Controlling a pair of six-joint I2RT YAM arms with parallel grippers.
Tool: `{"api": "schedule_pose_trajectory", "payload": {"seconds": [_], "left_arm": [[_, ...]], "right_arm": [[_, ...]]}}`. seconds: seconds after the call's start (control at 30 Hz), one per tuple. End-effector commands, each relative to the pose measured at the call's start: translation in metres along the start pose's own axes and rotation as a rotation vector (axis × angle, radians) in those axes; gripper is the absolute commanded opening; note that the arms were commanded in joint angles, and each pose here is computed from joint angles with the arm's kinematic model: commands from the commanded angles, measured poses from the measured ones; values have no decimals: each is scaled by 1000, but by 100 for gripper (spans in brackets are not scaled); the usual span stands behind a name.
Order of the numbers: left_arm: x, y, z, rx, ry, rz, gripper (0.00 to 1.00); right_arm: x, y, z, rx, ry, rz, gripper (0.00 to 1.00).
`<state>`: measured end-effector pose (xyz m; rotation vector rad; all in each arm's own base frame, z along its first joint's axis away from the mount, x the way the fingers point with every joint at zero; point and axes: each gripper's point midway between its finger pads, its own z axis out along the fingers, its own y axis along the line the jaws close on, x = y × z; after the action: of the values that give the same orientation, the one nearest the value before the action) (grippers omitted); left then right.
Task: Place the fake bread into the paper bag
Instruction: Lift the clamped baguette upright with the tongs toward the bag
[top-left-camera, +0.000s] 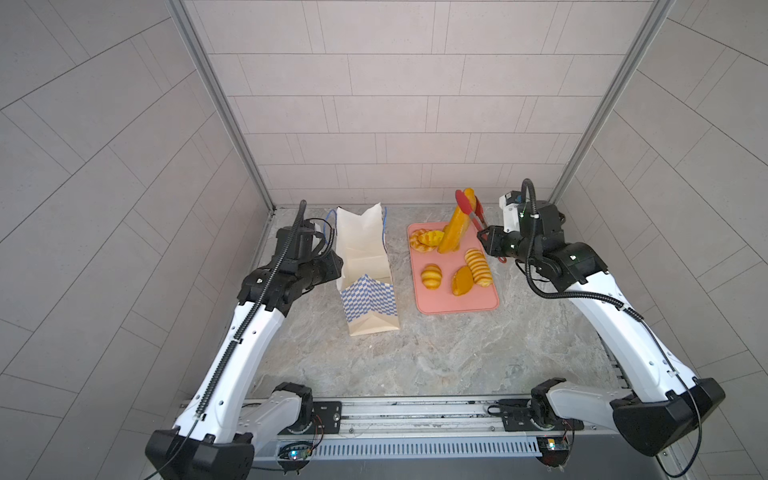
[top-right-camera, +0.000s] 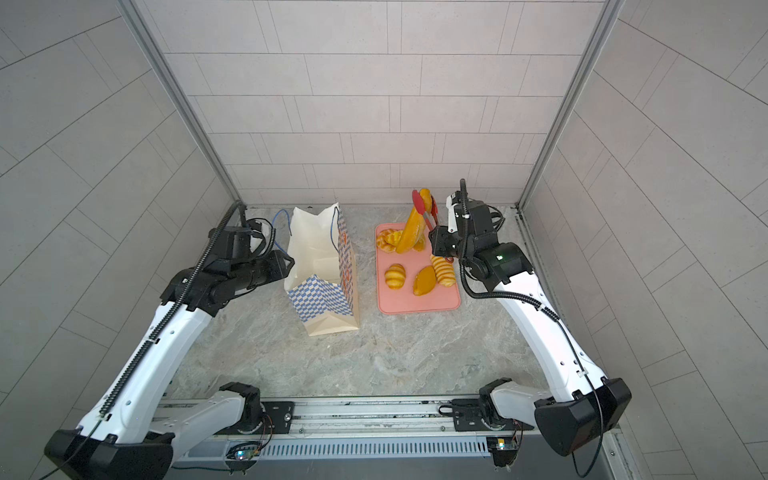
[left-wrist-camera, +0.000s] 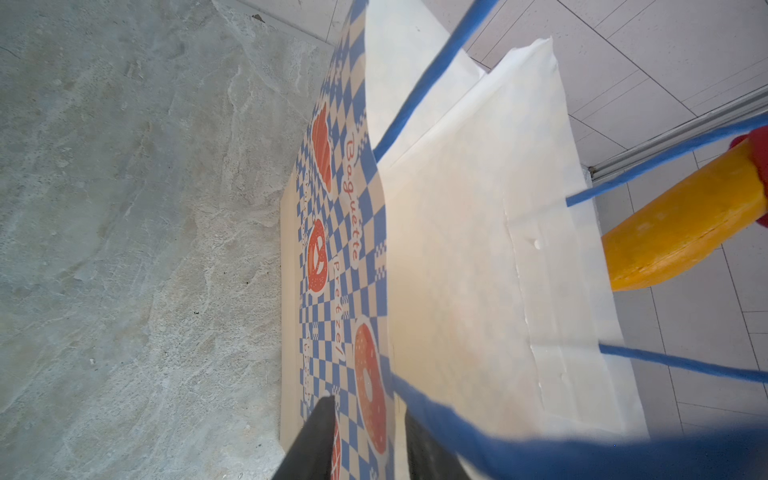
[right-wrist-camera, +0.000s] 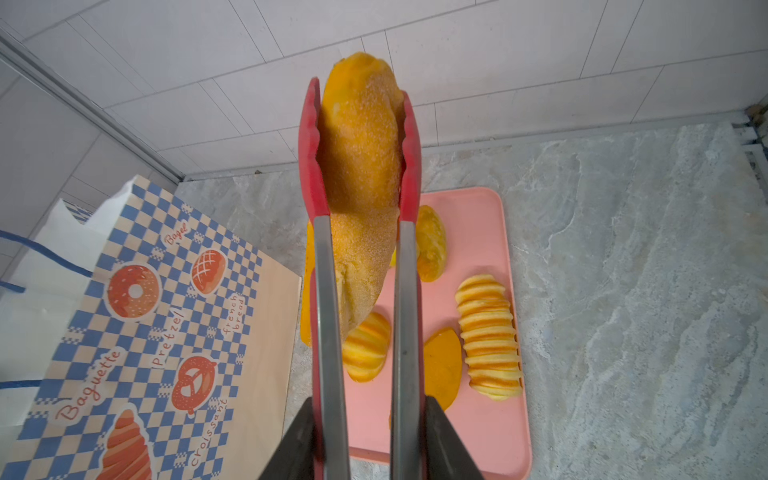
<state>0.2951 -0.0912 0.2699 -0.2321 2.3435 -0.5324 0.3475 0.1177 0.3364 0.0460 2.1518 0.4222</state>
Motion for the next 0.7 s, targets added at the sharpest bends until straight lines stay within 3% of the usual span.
{"api": "schedule_pose_trajectory", "payload": {"seconds": [0.0, 0.67], "left_arm": [[-1, -1, -8, -1, -15, 11, 36], [-4, -5, -19, 9, -32, 15, 22]], "right_arm": [[-44, 21, -34, -86, -170, -8, 37], [-106, 76, -101, -358, -460, -23, 36]]}}
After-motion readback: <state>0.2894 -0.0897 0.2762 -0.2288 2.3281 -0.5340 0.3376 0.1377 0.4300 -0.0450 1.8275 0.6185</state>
